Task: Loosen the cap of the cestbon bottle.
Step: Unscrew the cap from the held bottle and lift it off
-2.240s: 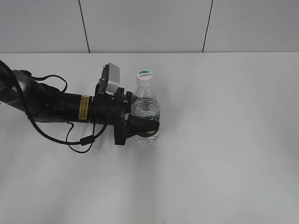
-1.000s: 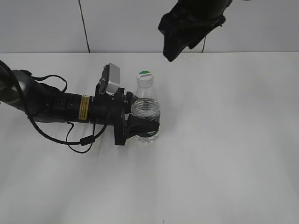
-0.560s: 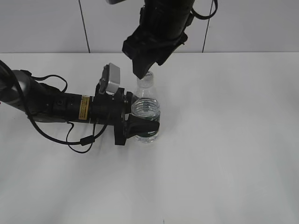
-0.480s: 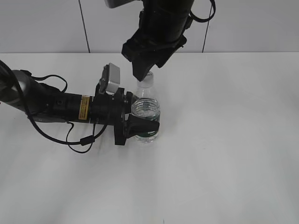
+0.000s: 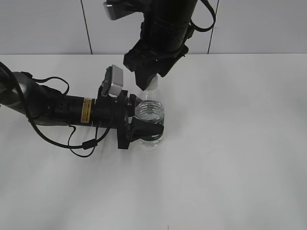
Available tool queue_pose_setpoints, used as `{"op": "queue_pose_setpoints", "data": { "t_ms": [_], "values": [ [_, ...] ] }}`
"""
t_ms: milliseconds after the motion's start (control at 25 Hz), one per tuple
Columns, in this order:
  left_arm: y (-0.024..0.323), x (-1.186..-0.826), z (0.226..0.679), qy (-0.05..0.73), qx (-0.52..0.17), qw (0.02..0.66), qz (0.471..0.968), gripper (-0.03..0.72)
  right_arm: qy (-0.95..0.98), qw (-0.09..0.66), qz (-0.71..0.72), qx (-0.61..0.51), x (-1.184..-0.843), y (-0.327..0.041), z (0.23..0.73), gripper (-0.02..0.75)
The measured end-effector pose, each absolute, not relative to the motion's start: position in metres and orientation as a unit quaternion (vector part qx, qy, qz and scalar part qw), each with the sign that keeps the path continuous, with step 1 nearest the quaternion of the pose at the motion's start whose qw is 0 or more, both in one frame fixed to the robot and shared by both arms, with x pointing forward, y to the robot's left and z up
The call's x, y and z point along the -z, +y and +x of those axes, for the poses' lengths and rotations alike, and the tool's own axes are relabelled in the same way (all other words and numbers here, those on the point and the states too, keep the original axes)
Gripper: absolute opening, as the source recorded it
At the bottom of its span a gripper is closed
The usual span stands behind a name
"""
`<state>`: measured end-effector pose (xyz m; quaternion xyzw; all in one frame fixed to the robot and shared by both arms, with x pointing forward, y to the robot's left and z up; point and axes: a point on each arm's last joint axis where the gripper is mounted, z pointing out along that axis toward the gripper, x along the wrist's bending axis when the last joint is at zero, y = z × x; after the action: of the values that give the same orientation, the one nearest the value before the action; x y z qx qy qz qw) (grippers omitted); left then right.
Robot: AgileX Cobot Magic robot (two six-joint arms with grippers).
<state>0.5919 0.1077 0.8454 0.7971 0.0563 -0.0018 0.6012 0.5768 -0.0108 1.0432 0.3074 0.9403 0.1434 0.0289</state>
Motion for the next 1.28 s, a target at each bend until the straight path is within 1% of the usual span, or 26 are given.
{"op": "queue_pose_setpoints", "data": {
  "t_ms": [440, 880, 960, 1080, 1280],
  "values": [
    [0.1077, -0.8454, 0.5919, 0.056, 0.002, 0.601, 0.797, 0.408, 0.94, 0.029, 0.307, -0.143, -1.0433, -0.0108, 0.5768, 0.419],
    [0.1077, -0.8454, 0.5919, 0.056, 0.002, 0.601, 0.797, 0.408, 0.941, 0.025, 0.308, -0.137, -1.0362, -0.0093, 0.5785, 0.406],
    [0.1077, -0.8454, 0.5919, 0.056, 0.002, 0.601, 0.797, 0.408, 0.941, 0.025, 0.308, -0.137, -1.0364, -0.0093, 0.5786, 0.379],
    [0.1077, -0.8454, 0.592, 0.057, 0.001, 0.602, 0.797, 0.408, 0.941, 0.027, 0.307, -0.139, -1.0388, -0.009, 0.5793, 0.301],
    [0.1077, -0.8476, 0.5933, 0.064, -0.001, 0.61, 0.79, 0.408, 0.949, 0.037, 0.276, -0.146, -1.0452, -0.007, 0.5818, 0.301]
  ]
}}
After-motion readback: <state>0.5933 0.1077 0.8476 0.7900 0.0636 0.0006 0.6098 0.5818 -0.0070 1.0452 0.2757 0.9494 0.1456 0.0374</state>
